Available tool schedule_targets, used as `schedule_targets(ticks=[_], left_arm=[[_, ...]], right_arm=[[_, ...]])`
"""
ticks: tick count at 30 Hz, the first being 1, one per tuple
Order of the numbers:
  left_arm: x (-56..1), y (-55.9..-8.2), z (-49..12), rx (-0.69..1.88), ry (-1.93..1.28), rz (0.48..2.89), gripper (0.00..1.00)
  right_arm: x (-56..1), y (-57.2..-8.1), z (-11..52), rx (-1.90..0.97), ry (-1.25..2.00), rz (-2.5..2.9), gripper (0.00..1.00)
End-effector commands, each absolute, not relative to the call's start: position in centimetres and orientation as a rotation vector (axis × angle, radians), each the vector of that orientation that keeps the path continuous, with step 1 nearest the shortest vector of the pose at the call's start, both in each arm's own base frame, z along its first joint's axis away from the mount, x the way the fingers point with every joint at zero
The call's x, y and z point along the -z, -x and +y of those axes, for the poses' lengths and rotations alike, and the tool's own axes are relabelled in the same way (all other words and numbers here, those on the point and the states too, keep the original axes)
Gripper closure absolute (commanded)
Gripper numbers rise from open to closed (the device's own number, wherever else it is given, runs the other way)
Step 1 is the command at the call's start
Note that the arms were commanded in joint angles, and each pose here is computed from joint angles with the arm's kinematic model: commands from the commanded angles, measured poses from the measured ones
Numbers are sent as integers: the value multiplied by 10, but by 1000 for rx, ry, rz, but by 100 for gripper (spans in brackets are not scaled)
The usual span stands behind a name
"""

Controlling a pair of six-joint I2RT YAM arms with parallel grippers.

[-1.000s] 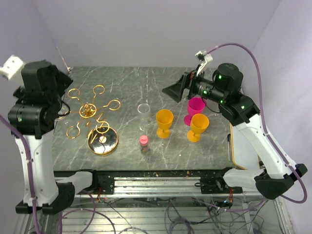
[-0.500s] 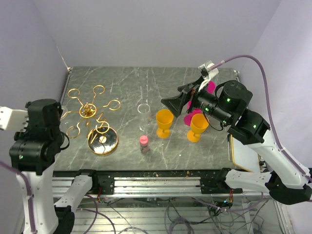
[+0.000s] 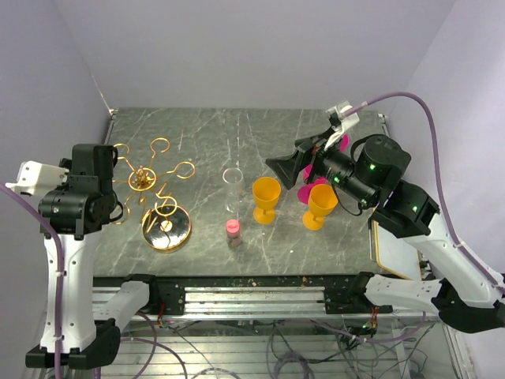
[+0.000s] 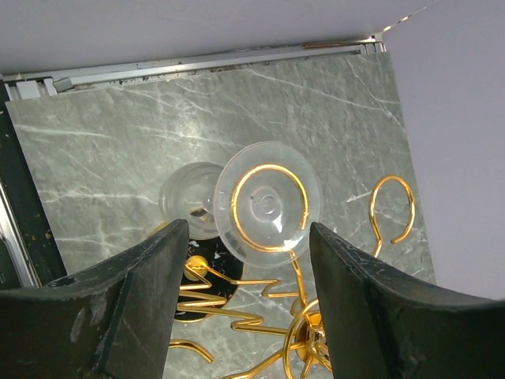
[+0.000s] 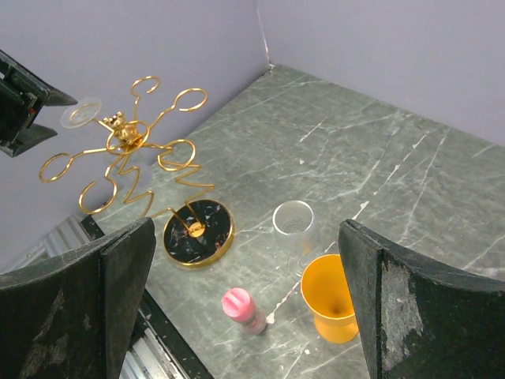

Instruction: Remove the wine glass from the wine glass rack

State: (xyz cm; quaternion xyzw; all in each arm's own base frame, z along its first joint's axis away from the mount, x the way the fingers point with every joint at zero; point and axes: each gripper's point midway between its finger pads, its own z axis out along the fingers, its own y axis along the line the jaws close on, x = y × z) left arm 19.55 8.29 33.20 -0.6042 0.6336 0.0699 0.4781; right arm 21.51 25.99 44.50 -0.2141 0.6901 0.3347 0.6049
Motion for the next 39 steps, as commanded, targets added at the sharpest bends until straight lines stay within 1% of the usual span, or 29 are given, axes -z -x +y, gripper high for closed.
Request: schedule_targets(ticks=[1, 5, 8, 11, 15, 17, 30, 33, 35, 39], left_arm=[[-326, -192, 85, -129, 1540, 1473, 28], [-323, -196, 83, -80, 1557, 1437, 30], [-321, -195, 84, -87, 1575, 1420, 29], [-321, -197, 86, -92, 1574, 1402, 30], [-318, -199, 86, -84, 1573, 1394, 38], [-316, -200, 86, -84, 1575, 1397, 40], [-311, -197, 93, -141, 1587, 1376, 37], [-311, -199, 92, -133, 1591, 1373, 47], [-312, -201, 92, -131, 1587, 1378, 50], [-313, -202, 90, -125, 1589, 1384, 60]], right_arm=[[-452, -213, 253, -757, 481, 1568, 0], [-450, -214, 255, -757, 484, 1571, 0], [-451, -214, 256, -760, 487, 1571, 0], [-452, -213, 255, -764, 485, 1564, 0], [-452, -213, 253, -761, 481, 1564, 0], [-453, -212, 252, -760, 479, 1562, 0], [-455, -209, 250, -766, 477, 1553, 0], [-455, -209, 250, -768, 479, 1552, 0], [-455, -209, 249, -768, 478, 1551, 0], [-457, -208, 248, -769, 475, 1546, 0]])
